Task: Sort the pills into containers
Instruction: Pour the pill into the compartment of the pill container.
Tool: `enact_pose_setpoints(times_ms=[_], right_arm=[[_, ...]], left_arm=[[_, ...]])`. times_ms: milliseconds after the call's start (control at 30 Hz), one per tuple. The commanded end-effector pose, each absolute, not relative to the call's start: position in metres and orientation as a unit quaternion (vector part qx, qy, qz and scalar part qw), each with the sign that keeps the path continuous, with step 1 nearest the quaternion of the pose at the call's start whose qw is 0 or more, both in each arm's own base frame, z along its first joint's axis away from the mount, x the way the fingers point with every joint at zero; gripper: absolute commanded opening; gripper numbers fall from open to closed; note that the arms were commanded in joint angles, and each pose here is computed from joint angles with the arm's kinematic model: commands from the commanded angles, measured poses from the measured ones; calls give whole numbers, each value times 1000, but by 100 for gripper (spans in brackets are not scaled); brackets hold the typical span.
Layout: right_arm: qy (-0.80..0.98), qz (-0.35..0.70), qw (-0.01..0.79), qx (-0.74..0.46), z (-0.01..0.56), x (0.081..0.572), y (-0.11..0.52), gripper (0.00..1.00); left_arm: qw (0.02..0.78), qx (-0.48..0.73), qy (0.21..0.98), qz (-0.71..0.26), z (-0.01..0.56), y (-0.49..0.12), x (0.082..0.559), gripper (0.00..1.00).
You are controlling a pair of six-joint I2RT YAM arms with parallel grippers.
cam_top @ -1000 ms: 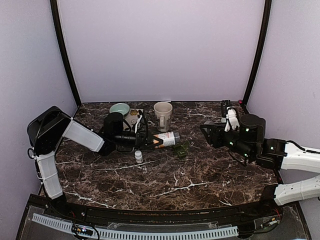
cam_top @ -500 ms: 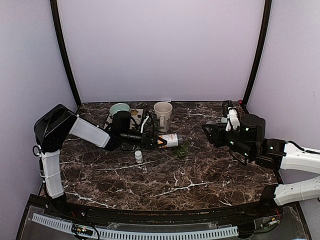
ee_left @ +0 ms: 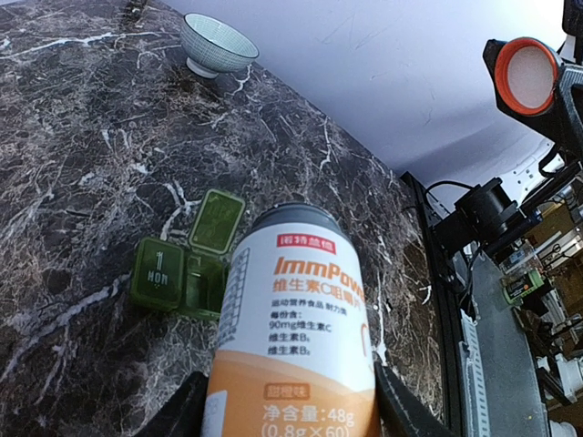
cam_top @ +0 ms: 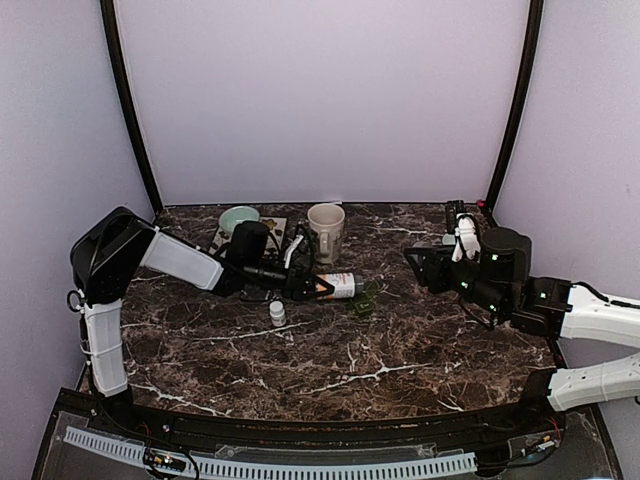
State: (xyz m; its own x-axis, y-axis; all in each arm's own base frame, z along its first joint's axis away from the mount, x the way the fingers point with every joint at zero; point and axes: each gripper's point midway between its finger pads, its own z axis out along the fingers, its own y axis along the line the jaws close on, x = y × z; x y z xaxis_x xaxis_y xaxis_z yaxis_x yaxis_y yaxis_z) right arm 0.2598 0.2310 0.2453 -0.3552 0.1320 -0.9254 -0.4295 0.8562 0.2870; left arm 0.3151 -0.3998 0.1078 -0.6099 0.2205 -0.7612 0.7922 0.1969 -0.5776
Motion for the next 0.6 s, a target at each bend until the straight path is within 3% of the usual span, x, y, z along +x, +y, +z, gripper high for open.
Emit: enact_pose_setpoints(times_ms=[0,567], right_arm=[[771,265,572,-85,254,262,231,15],[772,268,570,-86,254,261,231,14]], left_arm=[[282,364,722,-516,110,-402,322,0],[284,364,742,-486,101,-402,334,0]])
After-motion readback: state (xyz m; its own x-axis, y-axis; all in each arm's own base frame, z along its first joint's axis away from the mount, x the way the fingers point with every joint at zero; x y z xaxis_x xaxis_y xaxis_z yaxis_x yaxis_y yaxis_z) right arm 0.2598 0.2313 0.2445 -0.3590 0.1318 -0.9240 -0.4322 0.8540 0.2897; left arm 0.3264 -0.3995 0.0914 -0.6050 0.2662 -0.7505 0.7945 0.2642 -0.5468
